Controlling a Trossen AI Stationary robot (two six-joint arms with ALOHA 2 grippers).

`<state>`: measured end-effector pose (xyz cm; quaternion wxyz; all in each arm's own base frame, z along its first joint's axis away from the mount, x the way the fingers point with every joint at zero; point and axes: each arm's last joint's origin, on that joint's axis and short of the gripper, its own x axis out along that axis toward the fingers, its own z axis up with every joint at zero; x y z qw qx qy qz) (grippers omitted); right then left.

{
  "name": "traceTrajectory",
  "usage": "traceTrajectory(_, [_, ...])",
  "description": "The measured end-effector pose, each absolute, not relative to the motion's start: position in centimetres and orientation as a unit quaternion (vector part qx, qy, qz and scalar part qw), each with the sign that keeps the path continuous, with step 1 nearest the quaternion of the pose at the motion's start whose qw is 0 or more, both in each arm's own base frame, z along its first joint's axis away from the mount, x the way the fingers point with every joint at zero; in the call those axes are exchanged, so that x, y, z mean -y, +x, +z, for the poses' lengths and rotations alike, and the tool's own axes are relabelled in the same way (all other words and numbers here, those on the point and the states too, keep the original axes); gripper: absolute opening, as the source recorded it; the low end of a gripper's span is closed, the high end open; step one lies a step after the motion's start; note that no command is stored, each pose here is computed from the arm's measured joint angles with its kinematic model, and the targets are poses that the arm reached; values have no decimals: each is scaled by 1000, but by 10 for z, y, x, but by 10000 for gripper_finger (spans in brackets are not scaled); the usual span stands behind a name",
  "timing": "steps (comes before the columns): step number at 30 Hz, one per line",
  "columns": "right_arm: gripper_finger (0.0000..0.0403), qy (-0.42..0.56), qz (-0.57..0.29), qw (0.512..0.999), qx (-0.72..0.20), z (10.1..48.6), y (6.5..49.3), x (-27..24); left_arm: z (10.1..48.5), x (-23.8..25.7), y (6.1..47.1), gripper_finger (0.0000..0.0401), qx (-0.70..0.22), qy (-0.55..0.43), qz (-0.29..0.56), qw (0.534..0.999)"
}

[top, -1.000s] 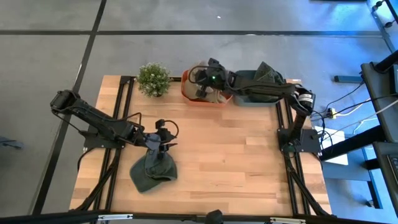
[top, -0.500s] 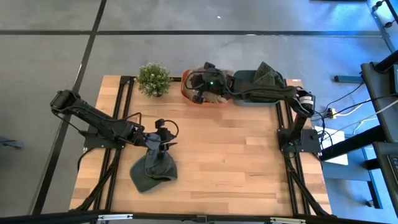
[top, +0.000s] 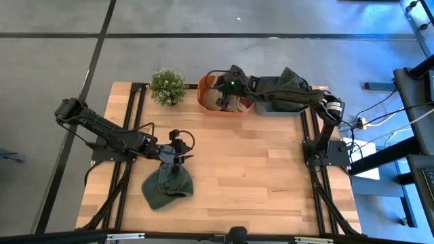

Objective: Pick & Place hat
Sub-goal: Put the brown cap into the orange bin, then put the black cap into the blue bin

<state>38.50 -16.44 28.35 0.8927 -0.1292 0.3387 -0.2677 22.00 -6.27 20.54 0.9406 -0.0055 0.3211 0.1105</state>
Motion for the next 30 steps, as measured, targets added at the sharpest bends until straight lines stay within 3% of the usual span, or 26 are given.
traceTrajectory(4, [2, -96, -254, 904, -330, 281, 383, 168, 205, 63, 220, 130, -321, -9, 111, 941])
traceTrajectory(11, [37, -119, -253, 898, -340, 282, 383, 168, 205, 64, 220, 130, -325, -15, 97, 941])
traceTrajectory(17, [107, -137, -246, 894, -348, 285, 382, 166, 205, 64, 220, 130, -324, -28, 102, 940])
traceTrajectory(21, [165, -153, -293, 878, -346, 300, 373, 162, 205, 63, 220, 130, -320, -29, 112, 940])
traceTrajectory(25, [204, -166, -331, 865, -339, 324, 358, 152, 204, 67, 220, 130, -339, -50, 57, 938])
traceTrajectory(30, [225, -150, -287, 885, -336, 345, 342, 130, 204, 74, 218, 130, -361, -87, -11, 929])
